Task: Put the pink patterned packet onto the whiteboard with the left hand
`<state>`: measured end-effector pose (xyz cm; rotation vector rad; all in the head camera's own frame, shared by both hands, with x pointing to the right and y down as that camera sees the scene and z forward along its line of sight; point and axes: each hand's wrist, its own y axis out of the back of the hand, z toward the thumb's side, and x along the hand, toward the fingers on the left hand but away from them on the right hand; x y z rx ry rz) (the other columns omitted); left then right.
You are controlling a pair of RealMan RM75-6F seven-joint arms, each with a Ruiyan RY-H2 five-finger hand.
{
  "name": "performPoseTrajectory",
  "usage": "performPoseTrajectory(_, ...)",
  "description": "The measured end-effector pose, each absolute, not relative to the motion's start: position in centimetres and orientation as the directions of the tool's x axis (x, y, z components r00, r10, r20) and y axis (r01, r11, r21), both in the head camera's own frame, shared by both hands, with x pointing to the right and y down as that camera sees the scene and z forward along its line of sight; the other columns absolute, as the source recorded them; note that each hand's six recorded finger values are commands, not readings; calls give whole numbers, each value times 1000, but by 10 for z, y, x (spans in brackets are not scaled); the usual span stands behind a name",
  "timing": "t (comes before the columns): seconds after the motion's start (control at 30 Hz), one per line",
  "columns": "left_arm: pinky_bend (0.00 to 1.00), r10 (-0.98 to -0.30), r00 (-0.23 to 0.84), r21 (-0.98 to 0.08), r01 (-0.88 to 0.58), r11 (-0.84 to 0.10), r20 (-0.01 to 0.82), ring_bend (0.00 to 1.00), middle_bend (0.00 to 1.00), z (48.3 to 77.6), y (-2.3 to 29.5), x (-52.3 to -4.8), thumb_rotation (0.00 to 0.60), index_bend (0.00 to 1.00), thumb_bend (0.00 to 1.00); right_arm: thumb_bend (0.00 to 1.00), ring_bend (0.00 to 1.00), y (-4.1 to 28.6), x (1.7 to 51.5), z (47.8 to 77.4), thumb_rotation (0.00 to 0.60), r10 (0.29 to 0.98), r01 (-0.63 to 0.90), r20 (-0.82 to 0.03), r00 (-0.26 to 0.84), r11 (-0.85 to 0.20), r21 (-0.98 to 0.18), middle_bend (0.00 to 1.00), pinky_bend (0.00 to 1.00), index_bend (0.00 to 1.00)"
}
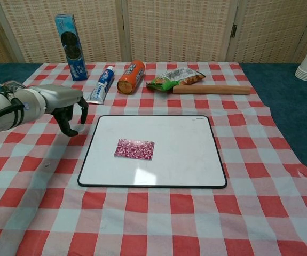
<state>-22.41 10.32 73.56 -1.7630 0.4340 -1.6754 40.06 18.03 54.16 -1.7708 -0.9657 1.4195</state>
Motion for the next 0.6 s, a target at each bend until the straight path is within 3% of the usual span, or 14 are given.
performPoseTrajectory(0.4, 1000, -630, 262, -681, 220, -698, 731, 1000, 1000, 698, 117, -130, 600, 494, 320, 154, 102, 180, 405, 538, 511, 864, 158, -483, 141, -501, -851, 155, 125, 17)
performPoseTrajectory(0.6, 1000, -612, 308, -680, 223, -698, 729, 1000, 1000, 693, 133, -98, 600, 499, 321, 154, 102, 182, 404, 536, 511, 864, 157, -480, 150, -500, -851, 155, 125, 16)
